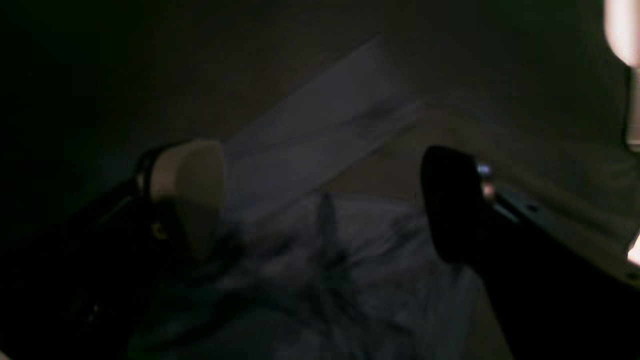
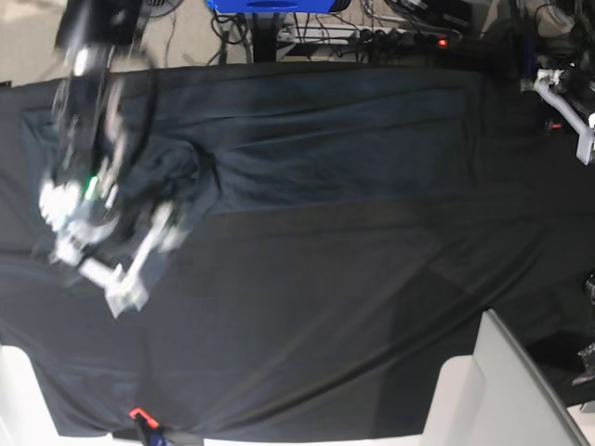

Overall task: Fold the T-shirt properly
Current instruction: 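Lift the band's end with the right gripper and fold it over, then drag the right gripper across the folded band toward the left gripper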

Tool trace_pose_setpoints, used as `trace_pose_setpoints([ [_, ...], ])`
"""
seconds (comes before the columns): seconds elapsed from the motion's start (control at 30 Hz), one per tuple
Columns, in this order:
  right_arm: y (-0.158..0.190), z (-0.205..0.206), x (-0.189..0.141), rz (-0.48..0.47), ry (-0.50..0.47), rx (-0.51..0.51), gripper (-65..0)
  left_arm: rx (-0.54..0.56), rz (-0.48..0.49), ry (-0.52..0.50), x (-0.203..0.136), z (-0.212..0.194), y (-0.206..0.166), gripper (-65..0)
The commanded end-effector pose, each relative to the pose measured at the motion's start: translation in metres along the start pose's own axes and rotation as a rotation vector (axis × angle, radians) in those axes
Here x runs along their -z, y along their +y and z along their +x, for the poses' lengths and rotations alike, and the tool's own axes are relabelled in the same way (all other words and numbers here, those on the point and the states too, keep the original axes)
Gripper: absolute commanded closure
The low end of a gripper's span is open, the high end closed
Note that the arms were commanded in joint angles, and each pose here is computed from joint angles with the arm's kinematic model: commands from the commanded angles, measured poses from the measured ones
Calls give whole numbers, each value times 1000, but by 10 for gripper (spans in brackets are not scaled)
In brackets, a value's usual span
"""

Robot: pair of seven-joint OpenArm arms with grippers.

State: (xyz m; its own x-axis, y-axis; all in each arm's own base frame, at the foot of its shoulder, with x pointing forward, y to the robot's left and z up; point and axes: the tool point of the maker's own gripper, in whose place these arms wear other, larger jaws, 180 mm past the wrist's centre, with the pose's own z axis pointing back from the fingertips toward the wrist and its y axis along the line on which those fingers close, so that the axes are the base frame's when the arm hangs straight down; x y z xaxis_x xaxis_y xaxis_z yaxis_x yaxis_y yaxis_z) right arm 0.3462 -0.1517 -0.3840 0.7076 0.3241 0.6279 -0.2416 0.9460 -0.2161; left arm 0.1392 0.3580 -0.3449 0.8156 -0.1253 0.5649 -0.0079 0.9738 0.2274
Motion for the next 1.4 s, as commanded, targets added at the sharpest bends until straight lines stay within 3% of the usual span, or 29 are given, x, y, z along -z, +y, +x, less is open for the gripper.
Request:
trace_pose_setpoints([
  [0.0,-8,13,7,3,-23,33,-518,3,44,-34,-10,4,15,-290],
  [0.17,-33,5,51,35,86,184,-398,-37,141,-46,-33,-12,46,-290],
  [0.4,-53,0,83,67,69,336,-398,-111,210,-9,-41,-36,72,-290],
  [0.57,-37,-21,101,126,112,372,-393,-137,201,12,-38,-47,73,-290],
  [0.77,-13,-36,115,173,87,409,-383,-140,199,14,-37,-48,72,-290],
  [0.83,-11,-39,115,176,93,410,-294,-140,199,14,-37,-48,72,-290],
  [0.93,-8,-39,115,181,97,404,-12,-139,195,13,-36,-47,71,-290],
  [0.97,-5,-39,115,185,99,403,0,-138,193,13,-35,-47,71,-290],
  [1.03,-1,-50,110,179,106,396,-32,-139,193,14,-35,-47,71,-290],
  [1.13,14,-41,93,160,65,332,0,-138,192,13,-35,-47,70,-290],
  [1.37,124,-13,15,277,-119,-60,-3,-135,204,10,-32,-43,73,-290],
])
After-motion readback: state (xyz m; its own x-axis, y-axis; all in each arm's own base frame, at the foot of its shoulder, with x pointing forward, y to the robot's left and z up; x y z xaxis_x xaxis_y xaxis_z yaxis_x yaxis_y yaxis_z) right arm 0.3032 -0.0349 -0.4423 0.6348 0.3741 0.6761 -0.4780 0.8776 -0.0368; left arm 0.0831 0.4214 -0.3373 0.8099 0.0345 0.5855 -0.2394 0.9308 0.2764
